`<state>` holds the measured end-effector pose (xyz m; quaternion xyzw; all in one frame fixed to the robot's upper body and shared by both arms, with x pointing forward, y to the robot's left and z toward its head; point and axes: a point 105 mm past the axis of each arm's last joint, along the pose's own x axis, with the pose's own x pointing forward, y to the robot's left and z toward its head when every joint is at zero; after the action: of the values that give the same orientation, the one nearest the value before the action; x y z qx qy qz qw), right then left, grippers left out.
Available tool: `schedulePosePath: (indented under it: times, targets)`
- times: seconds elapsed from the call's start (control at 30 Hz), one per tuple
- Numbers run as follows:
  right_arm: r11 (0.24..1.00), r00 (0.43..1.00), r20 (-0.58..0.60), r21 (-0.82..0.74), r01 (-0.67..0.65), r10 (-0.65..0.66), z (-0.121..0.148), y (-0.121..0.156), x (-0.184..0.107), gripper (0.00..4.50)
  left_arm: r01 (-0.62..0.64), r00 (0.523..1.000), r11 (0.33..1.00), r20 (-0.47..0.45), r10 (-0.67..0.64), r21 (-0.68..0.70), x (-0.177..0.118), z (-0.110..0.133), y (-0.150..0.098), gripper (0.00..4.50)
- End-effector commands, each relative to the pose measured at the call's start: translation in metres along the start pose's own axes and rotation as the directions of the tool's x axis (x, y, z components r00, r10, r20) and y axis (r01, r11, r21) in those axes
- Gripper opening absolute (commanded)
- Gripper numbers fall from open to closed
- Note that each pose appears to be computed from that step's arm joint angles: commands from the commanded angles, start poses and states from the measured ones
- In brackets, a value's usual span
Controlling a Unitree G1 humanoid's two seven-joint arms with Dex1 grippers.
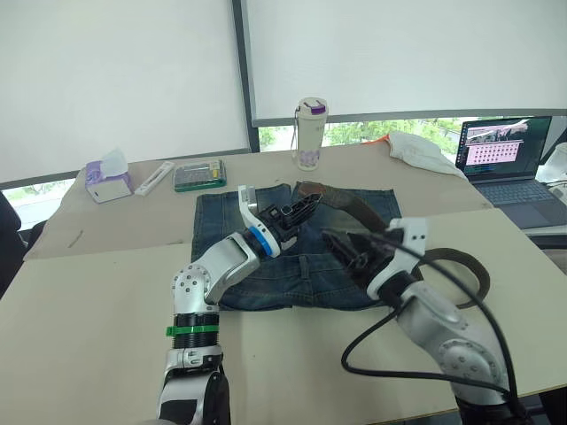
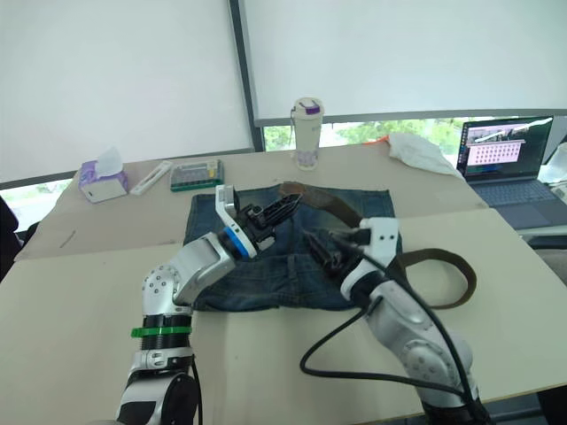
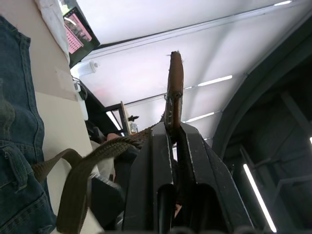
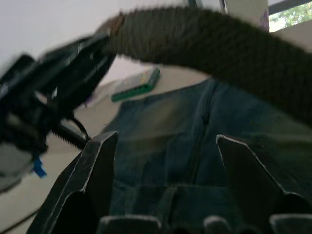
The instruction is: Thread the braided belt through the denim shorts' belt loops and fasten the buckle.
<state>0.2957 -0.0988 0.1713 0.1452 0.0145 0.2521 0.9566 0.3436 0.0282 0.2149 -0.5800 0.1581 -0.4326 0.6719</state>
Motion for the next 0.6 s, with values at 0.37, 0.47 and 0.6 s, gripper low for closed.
schedulePosePath:
  times: [0.37, 0.47, 0.6]
  targets:
    - [0.963, 0.954, 0.284, 0.215, -0.160, 0.095, 0.042, 0.023, 0.016, 3.40, 0.052, 0.998, 0.999, -0.025, -0.052, -0.002, 0.001, -0.001, -0.019, 0.00]
    - [0.945, 0.934, 0.346, 0.268, -0.188, 0.088, 0.054, 0.019, 0.014, 3.40, 0.056, 0.998, 0.998, -0.028, -0.056, -0.006, 0.000, -0.002, -0.019, 0.00]
    - [0.921, 0.909, 0.408, 0.315, -0.228, 0.085, 0.067, 0.018, 0.011, 3.40, 0.064, 0.998, 0.998, -0.024, -0.064, -0.022, -0.001, -0.002, -0.021, 0.00]
